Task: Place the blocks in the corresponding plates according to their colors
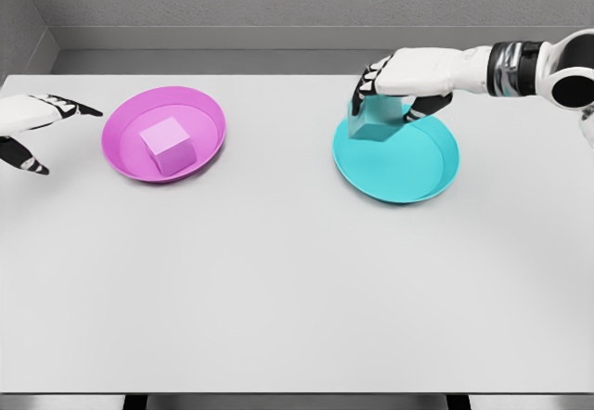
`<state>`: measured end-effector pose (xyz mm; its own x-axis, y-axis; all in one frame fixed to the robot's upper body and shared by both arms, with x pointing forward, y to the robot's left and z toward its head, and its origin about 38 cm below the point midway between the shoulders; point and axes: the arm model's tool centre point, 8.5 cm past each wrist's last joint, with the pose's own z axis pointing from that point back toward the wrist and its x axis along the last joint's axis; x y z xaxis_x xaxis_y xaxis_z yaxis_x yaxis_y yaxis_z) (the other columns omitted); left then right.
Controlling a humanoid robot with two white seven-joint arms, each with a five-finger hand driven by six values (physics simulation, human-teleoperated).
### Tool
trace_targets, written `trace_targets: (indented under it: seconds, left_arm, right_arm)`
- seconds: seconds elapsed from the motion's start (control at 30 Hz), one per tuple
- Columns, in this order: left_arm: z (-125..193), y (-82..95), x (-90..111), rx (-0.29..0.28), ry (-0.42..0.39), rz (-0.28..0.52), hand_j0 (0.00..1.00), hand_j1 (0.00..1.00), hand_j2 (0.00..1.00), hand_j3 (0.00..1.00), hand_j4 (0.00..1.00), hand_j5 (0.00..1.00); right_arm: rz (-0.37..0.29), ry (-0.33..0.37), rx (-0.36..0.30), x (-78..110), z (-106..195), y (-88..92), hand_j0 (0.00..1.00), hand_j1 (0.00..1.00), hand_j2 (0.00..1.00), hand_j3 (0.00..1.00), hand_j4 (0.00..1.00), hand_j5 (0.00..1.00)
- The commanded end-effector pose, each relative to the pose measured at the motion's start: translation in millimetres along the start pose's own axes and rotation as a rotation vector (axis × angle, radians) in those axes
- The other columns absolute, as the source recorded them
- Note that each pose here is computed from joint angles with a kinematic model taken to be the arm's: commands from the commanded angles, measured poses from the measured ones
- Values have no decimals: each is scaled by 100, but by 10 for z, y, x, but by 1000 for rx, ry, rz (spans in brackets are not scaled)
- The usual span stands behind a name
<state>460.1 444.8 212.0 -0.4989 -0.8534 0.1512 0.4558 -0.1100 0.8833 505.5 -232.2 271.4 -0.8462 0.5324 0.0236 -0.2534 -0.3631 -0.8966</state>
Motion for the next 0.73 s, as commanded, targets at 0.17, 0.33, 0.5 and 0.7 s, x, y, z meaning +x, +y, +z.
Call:
trace_targets:
  seconds: [0.17,0.33,0.5,0.7]
  left_arm:
    - [32,-109,-78,-9,23,33,100,100,100,100,100,100]
    - [10,-100,-39,-2,7,38,100,100,100,100,100,100]
    - [-21,-140,9,-9,-9,38,100,100,100,100,100,100]
    - [-16,-139,0,-8,-6,39,100,100,100,100,100,100]
  right_arm:
    - [-88,84,41,-284,127,290,100,100,100,100,100,100]
    - [-97,217,-32,-592,810,159,100,100,100,100,100,100]
    - [-192,272,20,-660,1074,743,100,100,100,100,100,100]
    - [-198,276,12,-661,1087,763,100,100,100,100,100,100]
